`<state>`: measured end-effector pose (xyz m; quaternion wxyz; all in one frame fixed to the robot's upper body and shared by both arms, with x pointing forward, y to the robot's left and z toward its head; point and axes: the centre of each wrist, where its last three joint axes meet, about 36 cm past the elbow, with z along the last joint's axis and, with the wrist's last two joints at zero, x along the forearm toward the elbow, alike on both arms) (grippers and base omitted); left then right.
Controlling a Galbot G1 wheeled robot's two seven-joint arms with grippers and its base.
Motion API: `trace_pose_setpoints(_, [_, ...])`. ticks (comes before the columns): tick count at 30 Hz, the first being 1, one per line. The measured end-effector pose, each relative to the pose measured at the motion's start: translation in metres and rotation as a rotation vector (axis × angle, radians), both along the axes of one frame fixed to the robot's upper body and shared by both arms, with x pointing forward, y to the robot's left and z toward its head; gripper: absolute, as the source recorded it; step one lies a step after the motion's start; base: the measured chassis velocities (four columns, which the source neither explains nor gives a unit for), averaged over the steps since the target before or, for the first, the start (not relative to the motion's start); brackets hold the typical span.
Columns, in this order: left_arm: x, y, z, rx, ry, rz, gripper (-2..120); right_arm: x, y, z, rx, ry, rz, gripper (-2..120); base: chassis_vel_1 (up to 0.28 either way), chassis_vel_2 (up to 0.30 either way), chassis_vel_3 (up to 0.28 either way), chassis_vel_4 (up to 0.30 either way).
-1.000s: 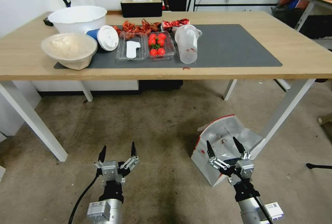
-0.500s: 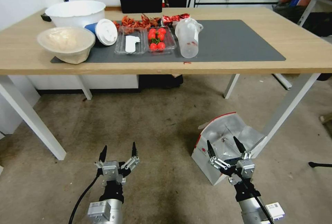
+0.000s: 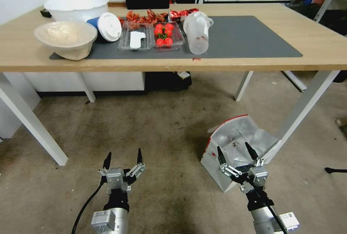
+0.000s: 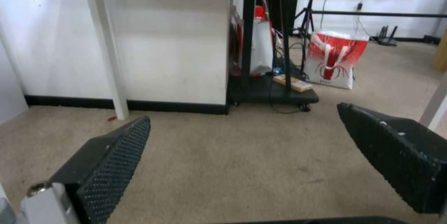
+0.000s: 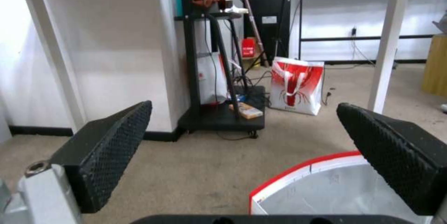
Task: Pick up the food delivery bag from the floor and place it on the table.
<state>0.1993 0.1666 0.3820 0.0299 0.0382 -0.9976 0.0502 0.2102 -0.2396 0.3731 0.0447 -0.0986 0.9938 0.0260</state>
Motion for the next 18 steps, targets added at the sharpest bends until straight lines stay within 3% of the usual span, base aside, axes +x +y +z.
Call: trace_pose_setpoints(18, [0.0028,0.0022,-0.0019,-0.002,0.000,-0.001,100,0.0005,0.0011,-0.0014,-0.004,0.006,-0.013,100,0.000,0.000,0.000,0.000])
